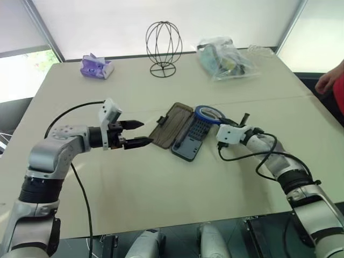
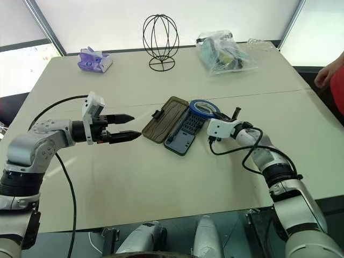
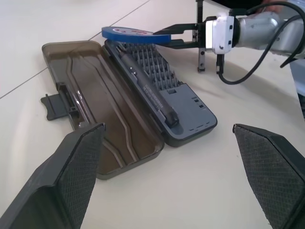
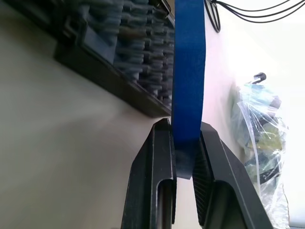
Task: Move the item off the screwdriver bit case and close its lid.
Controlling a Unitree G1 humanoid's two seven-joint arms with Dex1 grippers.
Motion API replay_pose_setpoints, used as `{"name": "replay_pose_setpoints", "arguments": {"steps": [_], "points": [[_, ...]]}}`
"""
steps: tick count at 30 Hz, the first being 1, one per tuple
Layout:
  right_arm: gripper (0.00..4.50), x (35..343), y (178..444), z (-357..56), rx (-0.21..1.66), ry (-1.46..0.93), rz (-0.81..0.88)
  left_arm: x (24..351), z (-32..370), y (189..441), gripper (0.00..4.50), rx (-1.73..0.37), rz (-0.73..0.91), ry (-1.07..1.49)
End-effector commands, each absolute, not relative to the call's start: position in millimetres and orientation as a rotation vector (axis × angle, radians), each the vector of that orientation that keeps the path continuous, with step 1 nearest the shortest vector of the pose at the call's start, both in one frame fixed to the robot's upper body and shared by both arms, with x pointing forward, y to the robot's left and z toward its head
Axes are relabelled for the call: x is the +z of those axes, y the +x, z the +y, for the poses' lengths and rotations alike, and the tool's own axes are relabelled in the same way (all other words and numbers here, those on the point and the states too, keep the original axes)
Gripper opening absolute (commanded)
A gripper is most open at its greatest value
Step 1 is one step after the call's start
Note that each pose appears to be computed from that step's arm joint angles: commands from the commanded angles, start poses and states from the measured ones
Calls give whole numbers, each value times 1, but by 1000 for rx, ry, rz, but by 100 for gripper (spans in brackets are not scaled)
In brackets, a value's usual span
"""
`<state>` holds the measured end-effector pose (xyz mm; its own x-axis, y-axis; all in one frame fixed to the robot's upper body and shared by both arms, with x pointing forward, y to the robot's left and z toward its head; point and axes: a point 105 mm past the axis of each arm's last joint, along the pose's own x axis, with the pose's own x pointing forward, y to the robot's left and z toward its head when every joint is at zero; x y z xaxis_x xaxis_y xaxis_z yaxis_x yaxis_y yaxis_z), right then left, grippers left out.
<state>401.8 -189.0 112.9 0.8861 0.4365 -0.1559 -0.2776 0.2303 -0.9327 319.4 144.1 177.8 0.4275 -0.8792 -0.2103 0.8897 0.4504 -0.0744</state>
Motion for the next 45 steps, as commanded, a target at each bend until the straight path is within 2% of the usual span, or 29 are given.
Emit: {"name": "replay_pose_setpoints", "arguments": {"steps": [1, 4, 7, 9, 12, 16, 20, 22, 23, 29, 32, 36, 38, 41, 43, 45], "points": [[4, 118, 397, -197, 459, -1260, -154, 192, 144, 319, 450, -1104, 167, 59], [4, 132, 396, -202, 388, -1257, -198, 191, 142, 320, 450, -1104, 164, 56], [4, 182, 397, -235, 74, -1227, -294, 191, 139, 324, 450, -1103, 153, 53], [4, 198, 394, -250, -40, -1230, -311, 191, 138, 324, 450, -1103, 149, 52], [4, 216, 379, -297, -268, -1295, -261, 192, 134, 323, 450, -1115, 147, 47], [4, 195, 369, -330, -283, -1429, -101, 186, 130, 319, 450, -1146, 169, 46], [4, 177, 366, -344, -238, -1479, 17, 182, 129, 320, 450, -1148, 178, 46], [102, 166, 366, -350, -197, -1384, 86, 181, 126, 320, 450, -1154, 179, 41], [134, 161, 366, -353, -185, -1362, 128, 180, 125, 320, 450, -1157, 179, 38], [435, 168, 367, -355, -202, -1437, 128, 178, 121, 318, 450, -1164, 180, 24], [445, 165, 359, -355, -129, -1382, 209, 177, 123, 318, 450, -1153, 180, 23], [445, 198, 332, -348, -152, -1276, 177, 179, 134, 333, 450, -1044, 133, 38], [445, 208, 316, -343, -151, -1037, 187, 178, 142, 349, 450, -949, 105, 60], [445, 216, 307, -328, -109, -730, 164, 173, 148, 369, 450, -854, 94, 96], [445, 227, 309, -299, 15, -456, 98, 166, 143, 384, 450, -814, 108, 108], [445, 235, 311, -273, 126, -312, 59, 157, 131, 394, 450, -817, 132, 123]]}}
